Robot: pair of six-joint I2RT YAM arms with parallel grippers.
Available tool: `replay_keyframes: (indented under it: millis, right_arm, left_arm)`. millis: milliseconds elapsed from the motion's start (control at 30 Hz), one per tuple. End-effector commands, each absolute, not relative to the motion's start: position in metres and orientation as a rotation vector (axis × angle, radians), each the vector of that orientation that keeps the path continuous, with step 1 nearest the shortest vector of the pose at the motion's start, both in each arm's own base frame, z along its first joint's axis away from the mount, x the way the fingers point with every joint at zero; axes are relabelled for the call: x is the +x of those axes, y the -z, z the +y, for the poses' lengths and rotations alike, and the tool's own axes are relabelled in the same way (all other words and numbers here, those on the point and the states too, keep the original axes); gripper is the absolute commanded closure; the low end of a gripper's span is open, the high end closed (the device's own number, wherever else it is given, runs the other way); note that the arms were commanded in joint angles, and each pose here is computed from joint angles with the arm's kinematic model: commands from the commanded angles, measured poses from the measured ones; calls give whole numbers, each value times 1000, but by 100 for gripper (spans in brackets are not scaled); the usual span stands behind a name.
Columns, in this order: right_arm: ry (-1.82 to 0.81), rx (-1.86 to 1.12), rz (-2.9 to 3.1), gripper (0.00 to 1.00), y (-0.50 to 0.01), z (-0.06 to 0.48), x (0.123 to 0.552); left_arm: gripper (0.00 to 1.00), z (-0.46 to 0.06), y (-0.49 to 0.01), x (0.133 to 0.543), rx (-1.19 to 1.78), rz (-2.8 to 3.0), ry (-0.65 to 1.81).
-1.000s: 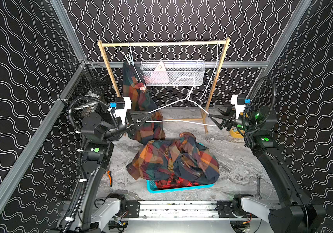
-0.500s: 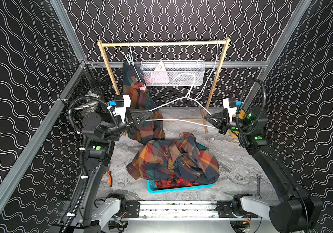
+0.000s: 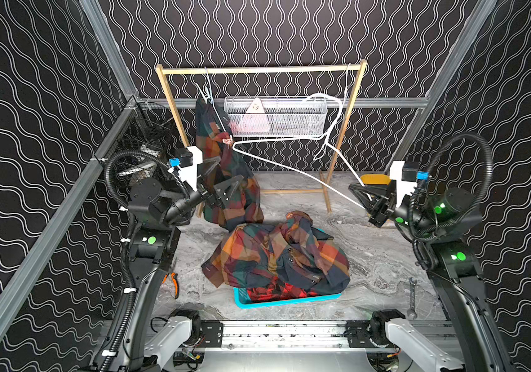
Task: Remove the clothespins securing long-sleeve shirts to the hanger
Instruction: Place the hanger on the clothesline.
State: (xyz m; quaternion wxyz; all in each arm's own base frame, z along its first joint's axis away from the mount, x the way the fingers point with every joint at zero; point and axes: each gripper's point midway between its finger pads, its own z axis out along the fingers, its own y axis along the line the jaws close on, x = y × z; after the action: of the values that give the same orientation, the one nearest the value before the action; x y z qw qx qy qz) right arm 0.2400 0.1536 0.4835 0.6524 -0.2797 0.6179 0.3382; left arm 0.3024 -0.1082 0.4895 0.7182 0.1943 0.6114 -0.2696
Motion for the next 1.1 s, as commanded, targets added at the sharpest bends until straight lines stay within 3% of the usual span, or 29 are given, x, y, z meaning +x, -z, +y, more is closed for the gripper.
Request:
replay_keyframes:
  millis: [0, 267, 600, 1067]
  right_arm:
    - [-607, -494, 1587, 100, -460, 130, 268]
    - [-425, -408, 1700, 100, -471, 149, 322]
    - [-351, -334, 1731, 100, -491, 170, 392]
    - [-368, -343, 1722, 100, -500, 184, 453]
  left_arm:
    - [1, -56, -487, 327, 156, 1383, 341]
    - [1, -25, -473, 333, 9, 1439, 195]
    - [1, -22, -462, 330, 0, 1455, 176]
    - [1, -24, -453, 331, 20, 1467, 162]
